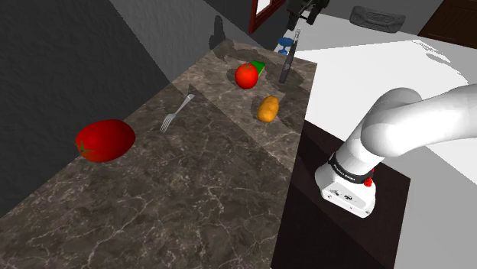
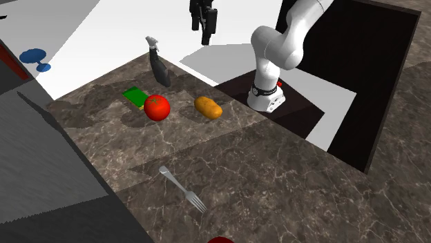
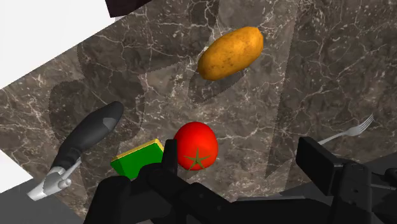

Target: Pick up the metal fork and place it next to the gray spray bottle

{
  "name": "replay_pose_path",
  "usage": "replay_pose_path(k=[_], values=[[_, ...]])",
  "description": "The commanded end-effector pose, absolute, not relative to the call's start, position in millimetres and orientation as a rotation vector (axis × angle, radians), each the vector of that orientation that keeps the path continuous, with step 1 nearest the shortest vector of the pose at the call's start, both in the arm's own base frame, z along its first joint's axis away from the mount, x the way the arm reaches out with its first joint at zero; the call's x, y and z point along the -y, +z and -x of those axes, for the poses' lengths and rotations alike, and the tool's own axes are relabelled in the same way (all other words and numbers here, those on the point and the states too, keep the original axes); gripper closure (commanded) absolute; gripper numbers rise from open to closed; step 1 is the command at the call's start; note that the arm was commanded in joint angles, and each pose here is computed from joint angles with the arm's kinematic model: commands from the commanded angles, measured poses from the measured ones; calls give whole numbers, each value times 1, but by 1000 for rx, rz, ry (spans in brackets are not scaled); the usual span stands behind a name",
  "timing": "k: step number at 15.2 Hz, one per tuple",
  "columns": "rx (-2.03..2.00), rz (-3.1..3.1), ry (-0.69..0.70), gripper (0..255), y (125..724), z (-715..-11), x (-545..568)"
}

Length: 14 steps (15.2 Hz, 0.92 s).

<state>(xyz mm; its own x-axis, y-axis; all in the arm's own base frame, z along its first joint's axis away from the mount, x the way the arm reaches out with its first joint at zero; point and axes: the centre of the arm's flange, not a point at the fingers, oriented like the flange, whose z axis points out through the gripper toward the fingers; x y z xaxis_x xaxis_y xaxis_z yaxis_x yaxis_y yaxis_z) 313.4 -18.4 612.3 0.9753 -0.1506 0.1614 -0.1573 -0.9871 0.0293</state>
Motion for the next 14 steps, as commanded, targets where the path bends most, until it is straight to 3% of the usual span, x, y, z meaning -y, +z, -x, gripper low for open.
replay_pose_path(k=[1, 14], values=[[240, -3081, 247, 0, 612, -313, 18], [815, -2961, 227, 0, 516, -374, -118]])
